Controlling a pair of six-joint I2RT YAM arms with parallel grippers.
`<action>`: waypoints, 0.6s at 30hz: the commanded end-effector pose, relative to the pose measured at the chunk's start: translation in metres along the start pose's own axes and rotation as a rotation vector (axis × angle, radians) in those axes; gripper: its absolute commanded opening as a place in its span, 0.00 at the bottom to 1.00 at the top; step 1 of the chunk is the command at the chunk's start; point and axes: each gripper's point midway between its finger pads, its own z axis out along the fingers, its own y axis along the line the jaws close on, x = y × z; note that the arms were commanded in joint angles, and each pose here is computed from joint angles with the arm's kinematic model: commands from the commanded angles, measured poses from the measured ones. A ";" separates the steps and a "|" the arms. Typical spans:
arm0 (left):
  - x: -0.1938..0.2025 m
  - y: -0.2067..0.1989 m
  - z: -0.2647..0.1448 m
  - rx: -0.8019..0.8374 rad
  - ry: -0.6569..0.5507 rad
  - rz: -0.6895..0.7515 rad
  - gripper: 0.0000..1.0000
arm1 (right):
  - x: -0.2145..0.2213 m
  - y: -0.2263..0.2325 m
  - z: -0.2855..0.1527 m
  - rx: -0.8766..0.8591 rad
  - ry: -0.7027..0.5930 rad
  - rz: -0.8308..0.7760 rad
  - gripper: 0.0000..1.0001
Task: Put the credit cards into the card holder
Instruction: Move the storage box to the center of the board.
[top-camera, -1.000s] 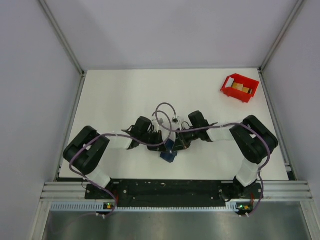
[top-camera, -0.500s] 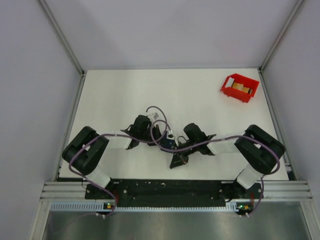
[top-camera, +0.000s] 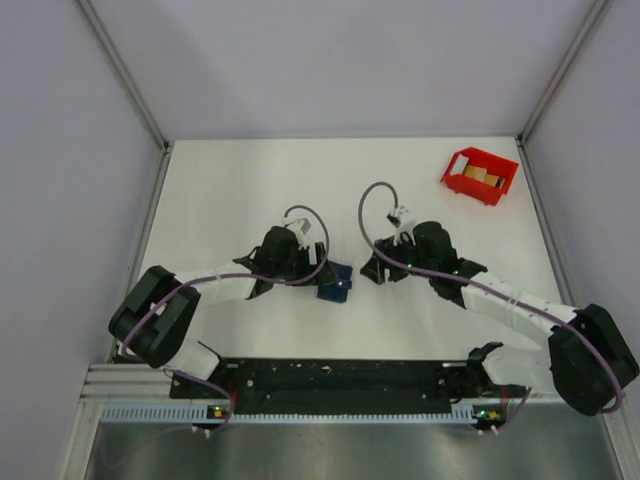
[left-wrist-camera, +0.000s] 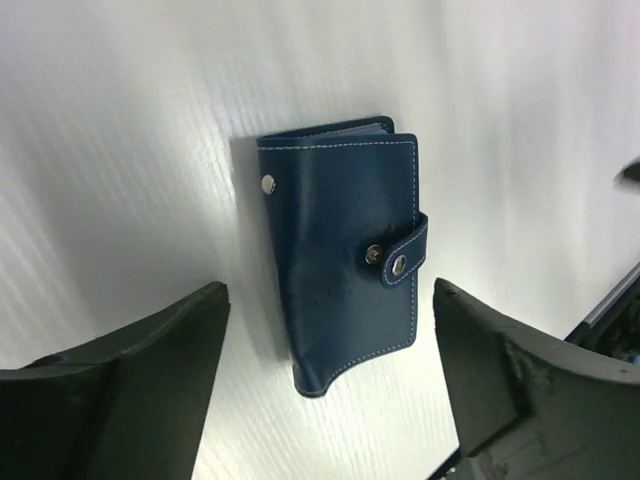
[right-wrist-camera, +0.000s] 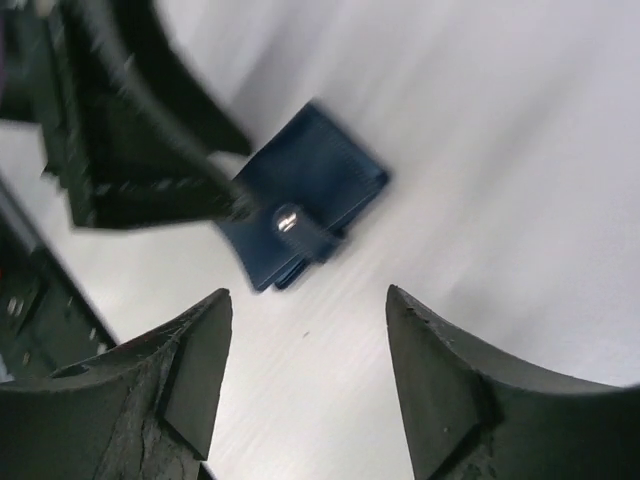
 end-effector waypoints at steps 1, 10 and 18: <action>0.000 0.023 -0.021 -0.168 0.009 0.006 0.95 | -0.070 -0.079 -0.043 0.443 -0.174 0.143 0.64; -0.066 -0.003 -0.058 -0.250 -0.120 0.094 0.98 | -0.179 -0.198 -0.079 0.841 -0.277 0.241 0.76; -0.103 -0.020 -0.063 -0.245 -0.154 0.122 0.98 | -0.250 -0.303 -0.077 1.007 -0.234 0.299 0.78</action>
